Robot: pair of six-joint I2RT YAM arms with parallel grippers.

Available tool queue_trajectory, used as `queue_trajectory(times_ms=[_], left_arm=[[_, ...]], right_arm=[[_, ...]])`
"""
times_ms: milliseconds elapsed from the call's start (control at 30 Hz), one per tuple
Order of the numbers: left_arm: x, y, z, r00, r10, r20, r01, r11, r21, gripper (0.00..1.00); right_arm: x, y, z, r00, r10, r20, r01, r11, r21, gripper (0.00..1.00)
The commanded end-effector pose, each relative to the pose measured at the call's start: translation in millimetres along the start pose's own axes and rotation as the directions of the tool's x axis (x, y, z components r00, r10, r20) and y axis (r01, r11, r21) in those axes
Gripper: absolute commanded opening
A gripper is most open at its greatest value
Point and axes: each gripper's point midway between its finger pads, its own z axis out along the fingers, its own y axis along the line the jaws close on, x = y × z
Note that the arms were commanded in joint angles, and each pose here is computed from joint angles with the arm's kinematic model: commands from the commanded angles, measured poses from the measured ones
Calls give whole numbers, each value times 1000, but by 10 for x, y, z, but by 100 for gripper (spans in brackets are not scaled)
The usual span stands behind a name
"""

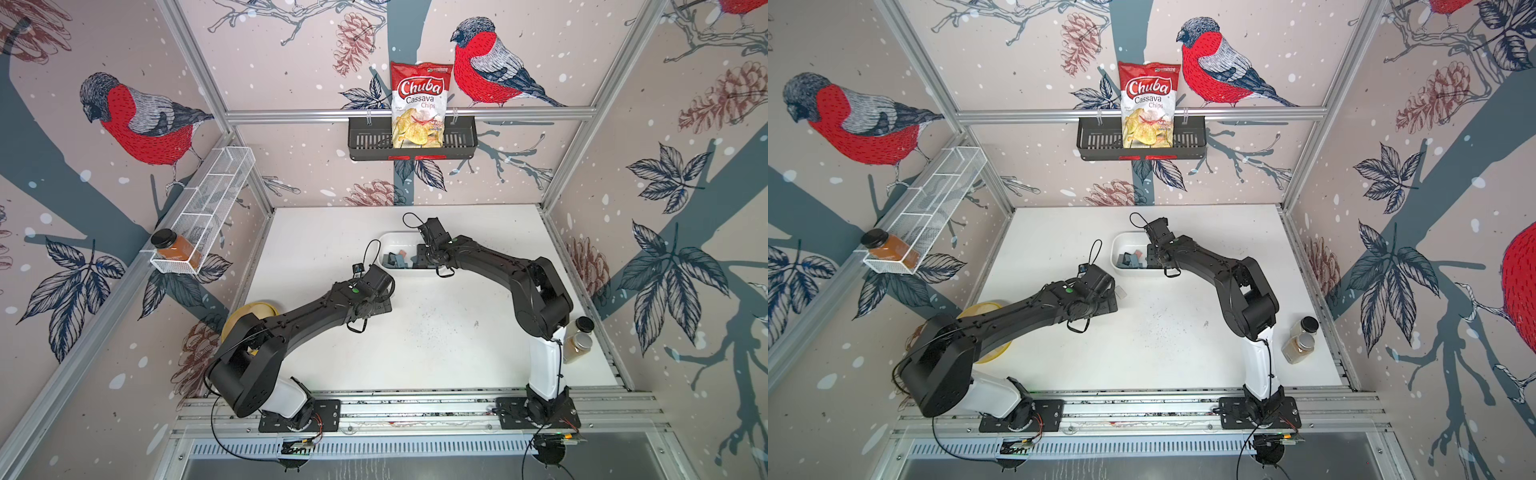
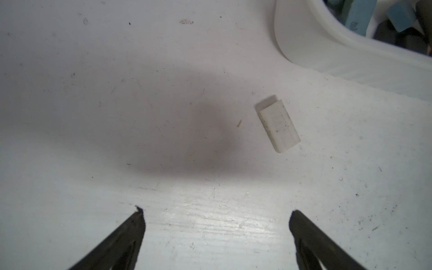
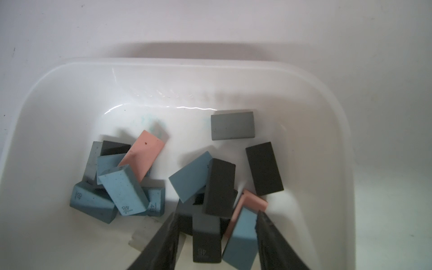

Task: Put the eraser in the storage box
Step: Place the eraser in the storage box, then pick up the eraser from the center of the board.

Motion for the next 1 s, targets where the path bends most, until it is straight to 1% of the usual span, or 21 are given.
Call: queue_trajectory(times_ms=[0,100,167,267,333,533,633,767,833,967], left_arm=[[-100,-90,-22,997,-75,31,75,997,22,97],[-125,-148,-38,990,-135,31,134,990,34,97],[-138,-204,-42,984,-174,31,173,984,40,97],[-139,-264,-18,975,-219,21,219,975,29,97],[-111,-276,29,970,-241,9,241,970,7,97],[-148,-431,122,950,-311,-11,310,950,-21,96],[-151,-448,181,944,-331,-18,329,941,-76,96],[-132,-438,266,939,-341,-33,332,928,-169,95],[-110,-438,322,935,-353,-40,339,920,-199,94],[-78,-469,412,928,-368,-52,349,911,-218,91]], right_arm=[[-109,26,-150,999,2,32,-2,1000,-11,65],[-193,41,-328,997,11,78,-9,1000,-23,74],[-227,44,-463,994,21,109,-17,999,-33,84],[-244,25,-655,987,40,152,-34,999,-43,95],[-239,3,-759,983,50,176,-43,998,-43,100],[-199,-96,-1141,966,78,248,-70,997,-43,99],[-190,-193,-1394,949,113,295,-102,993,-50,100],[-137,-252,-1656,930,145,338,-121,988,-92,99],[-101,-264,-1769,923,147,356,-116,987,-107,100],[-31,-299,-1910,912,147,383,-109,987,-121,100]])
